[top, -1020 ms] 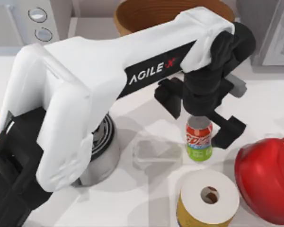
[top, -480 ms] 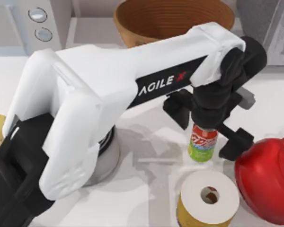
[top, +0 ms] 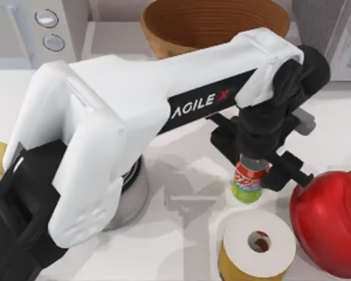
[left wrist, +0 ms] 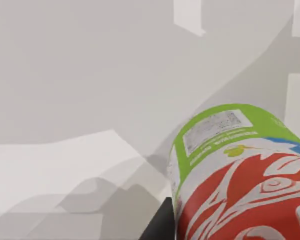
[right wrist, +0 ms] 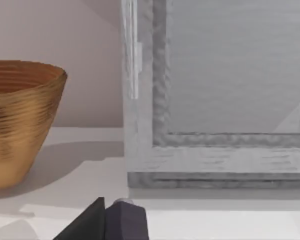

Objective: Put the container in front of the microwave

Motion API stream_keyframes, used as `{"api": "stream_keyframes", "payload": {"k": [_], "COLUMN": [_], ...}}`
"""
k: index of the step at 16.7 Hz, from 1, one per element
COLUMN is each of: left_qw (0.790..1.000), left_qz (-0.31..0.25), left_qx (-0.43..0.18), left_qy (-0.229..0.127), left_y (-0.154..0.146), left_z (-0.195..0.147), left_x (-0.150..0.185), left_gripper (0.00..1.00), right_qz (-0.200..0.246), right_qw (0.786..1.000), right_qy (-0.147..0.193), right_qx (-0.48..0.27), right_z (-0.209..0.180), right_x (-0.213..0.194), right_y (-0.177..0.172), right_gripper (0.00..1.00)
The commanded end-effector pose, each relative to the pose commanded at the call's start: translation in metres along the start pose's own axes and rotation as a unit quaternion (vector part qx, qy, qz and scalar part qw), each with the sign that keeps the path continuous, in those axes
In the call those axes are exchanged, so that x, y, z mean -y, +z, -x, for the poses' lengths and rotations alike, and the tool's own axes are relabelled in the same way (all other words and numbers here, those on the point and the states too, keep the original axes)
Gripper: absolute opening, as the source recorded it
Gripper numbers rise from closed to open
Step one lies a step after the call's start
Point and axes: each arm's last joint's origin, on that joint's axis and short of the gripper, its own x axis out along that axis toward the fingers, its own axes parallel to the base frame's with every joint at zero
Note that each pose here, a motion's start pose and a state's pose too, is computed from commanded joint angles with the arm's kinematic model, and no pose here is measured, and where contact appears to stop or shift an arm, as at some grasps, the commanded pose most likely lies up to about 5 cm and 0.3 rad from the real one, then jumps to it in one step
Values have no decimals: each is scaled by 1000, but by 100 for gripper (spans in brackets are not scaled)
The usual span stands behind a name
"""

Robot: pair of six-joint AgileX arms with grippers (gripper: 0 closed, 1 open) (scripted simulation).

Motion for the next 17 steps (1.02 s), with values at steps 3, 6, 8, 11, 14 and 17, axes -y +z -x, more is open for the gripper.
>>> {"api": "stream_keyframes", "payload": {"k": [3, 6, 8, 11, 14, 17], "left_qw": [1000, 1000, 1000, 1000, 1000, 999], "left_qz": [0, 0, 0, 0, -6, -38], "left_qx": [0, 0, 0, 0, 1, 8], "left_qy": [0, 0, 0, 0, 7, 38], "left_y": [0, 0, 0, 0, 0, 1], "left_z": [0, 0, 0, 0, 2, 14], "left_x": [0, 0, 0, 0, -2, -6], "left_gripper": [2, 0, 0, 0, 0, 0], "right_qz": [0, 0, 0, 0, 0, 0], "right_qw": [1000, 1000, 1000, 1000, 1000, 1000], "right_qy": [0, 0, 0, 0, 0, 0], "right_qx": [0, 0, 0, 0, 0, 0], "right_z": [0, 0, 0, 0, 0, 0], "right_x": [0, 0, 0, 0, 0, 0], "right_y": [0, 0, 0, 0, 0, 0], "right_gripper": [100, 100, 100, 100, 100, 100]}}
